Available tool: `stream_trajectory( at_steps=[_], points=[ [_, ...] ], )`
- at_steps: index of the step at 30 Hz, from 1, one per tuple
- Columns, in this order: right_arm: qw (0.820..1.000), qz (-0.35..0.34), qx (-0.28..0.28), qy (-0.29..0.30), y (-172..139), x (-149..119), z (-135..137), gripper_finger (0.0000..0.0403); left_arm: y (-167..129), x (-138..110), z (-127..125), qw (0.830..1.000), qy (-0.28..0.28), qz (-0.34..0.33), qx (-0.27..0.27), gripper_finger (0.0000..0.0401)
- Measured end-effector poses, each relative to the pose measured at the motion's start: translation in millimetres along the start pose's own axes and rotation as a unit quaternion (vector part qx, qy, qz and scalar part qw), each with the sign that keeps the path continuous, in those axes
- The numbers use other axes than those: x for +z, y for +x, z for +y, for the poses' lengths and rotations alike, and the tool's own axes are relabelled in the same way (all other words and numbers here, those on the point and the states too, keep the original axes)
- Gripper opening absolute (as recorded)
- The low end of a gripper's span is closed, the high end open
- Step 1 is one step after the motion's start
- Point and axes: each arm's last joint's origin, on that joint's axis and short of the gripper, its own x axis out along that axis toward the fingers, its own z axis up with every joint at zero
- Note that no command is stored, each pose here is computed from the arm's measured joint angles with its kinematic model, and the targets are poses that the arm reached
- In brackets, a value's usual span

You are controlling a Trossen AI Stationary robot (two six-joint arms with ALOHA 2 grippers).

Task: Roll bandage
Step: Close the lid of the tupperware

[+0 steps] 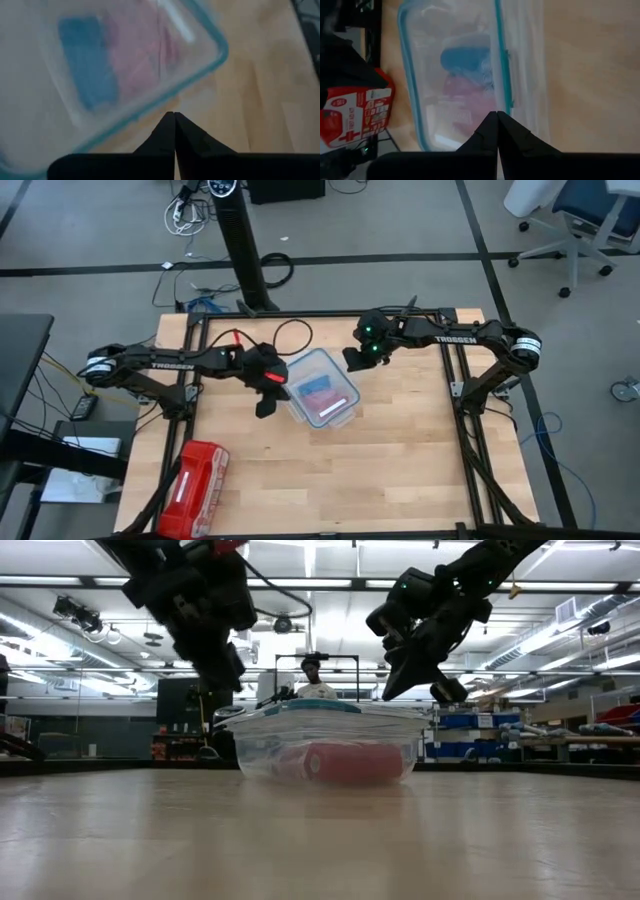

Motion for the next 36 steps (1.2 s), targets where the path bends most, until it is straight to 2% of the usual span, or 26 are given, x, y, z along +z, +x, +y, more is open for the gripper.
stream_trajectory(
  at_steps=[3,6,13,24,28,36],
  points=[
    [1.0,-0.012,-0.007,-0.004,-1.0,2.4,-1.7,0.0003,4.9,-9.7,1.4,0.999,-0.014,0.043,-0.001,0.0002],
    [1.0,-0.017,-0.009,-0.016,-1.7,4.0,-2.7,0.0001,8.9,-14.7,2.6,0.998,-0.02,0.057,-0.004,0.0002],
    [0.999,-0.016,-0.01,-0.031,-0.9,3.6,-2.5,0.0001,17.1,-14.0,6.4,0.998,-0.018,0.05,0.013,0.0001],
    [0.999,0.013,-0.031,-0.032,33.7,8.0,-14.5,0.0001,30.2,-19.0,11.8,0.996,-0.026,0.075,0.05,0.0],
    [0.999,0.009,-0.032,-0.035,35.4,8.7,-14.7,0.0001,32.4,-18.6,13.3,0.994,-0.035,0.072,0.073,0.0],
    [0.999,0.003,-0.036,-0.033,33.9,8.9,-14.3,0.0,33.5,-16.5,13.0,0.994,-0.046,0.06,0.082,0.0]
  ],
)
